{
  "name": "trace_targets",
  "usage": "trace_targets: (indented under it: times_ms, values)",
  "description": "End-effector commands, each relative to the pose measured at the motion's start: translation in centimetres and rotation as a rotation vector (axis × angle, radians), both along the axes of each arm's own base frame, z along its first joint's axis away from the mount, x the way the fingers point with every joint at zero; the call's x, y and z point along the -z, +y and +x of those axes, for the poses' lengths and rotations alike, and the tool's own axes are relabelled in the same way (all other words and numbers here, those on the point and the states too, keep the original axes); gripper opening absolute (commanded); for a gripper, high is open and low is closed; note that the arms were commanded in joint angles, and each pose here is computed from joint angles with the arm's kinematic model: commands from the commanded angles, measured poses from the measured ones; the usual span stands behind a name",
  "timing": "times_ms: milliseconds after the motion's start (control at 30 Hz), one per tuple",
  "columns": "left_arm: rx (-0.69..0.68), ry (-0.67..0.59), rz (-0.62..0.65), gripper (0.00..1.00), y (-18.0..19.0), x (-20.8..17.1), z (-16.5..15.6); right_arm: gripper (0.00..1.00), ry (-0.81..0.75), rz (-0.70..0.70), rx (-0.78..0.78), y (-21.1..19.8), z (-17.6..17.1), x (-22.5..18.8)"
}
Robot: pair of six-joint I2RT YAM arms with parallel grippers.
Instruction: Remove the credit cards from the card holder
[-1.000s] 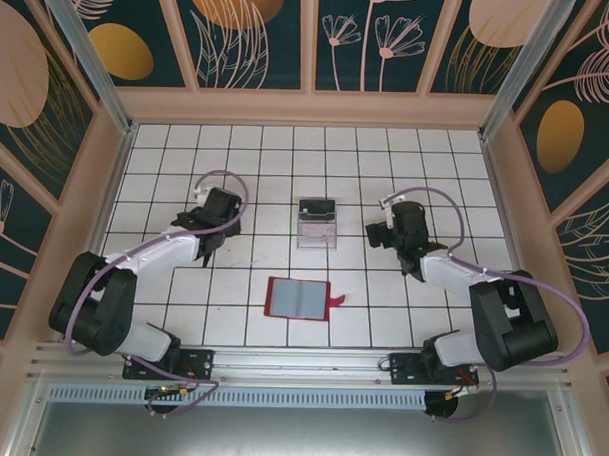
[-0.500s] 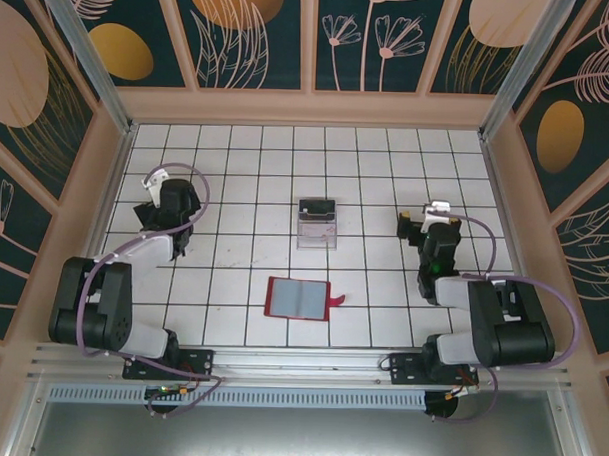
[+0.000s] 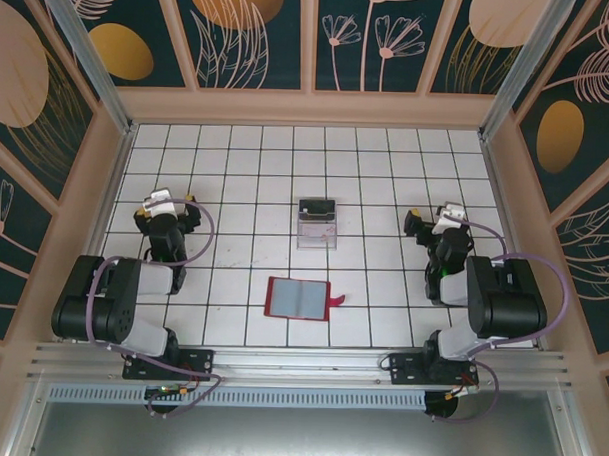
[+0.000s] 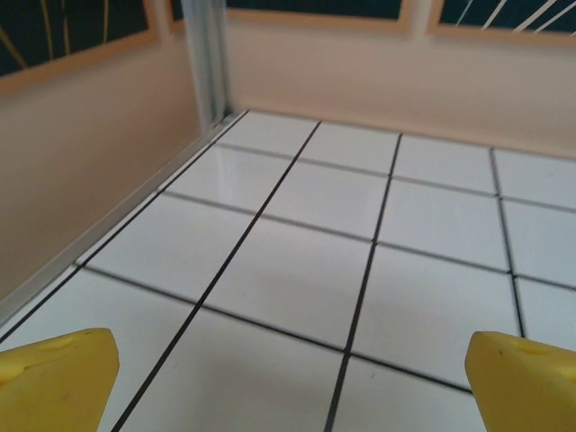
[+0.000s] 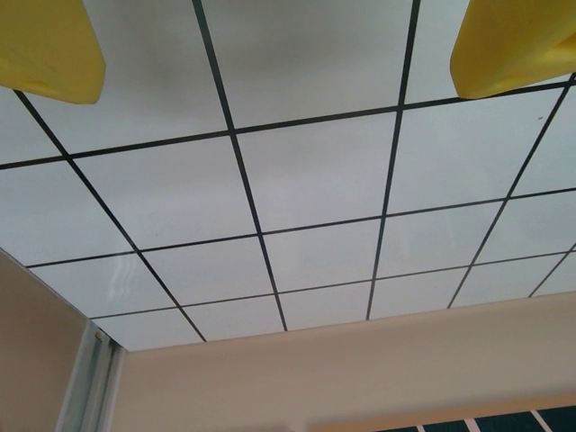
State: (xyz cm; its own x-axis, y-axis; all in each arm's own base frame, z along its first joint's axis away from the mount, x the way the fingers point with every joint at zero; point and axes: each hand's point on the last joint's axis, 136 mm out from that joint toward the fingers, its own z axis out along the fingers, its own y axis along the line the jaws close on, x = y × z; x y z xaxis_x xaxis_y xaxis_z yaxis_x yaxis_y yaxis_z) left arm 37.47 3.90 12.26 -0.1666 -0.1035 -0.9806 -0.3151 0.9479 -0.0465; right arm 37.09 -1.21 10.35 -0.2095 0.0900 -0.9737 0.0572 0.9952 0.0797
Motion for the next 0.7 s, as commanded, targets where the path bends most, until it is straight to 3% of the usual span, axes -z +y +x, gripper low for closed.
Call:
trace_targets:
  times_ms: [0, 33, 67, 667]
  values:
    - [0.091, -0.115, 0.019, 0.99, -1.12, -1.58, -0.37, 0.99, -0.071, 0.025, -0.015, 0.21, 0.63, -1.79]
    - [0.101, -0.153, 0.026, 0.99, -1.26, -2.06, -0.53, 0.99, -0.071, 0.024, -0.013, 0.17, 0.62, -1.79]
    - [0.104, -0.1, 0.021, 0.99, -1.32, -1.18, -0.41, 0.99, -0.073, 0.025, -0.014, 0.21, 0.65, -1.84]
    - [0.104, -0.115, 0.024, 0.99, -1.31, -1.57, -0.37, 0.99, -0.083, 0.022, -0.016, 0.27, 0.25, -1.93]
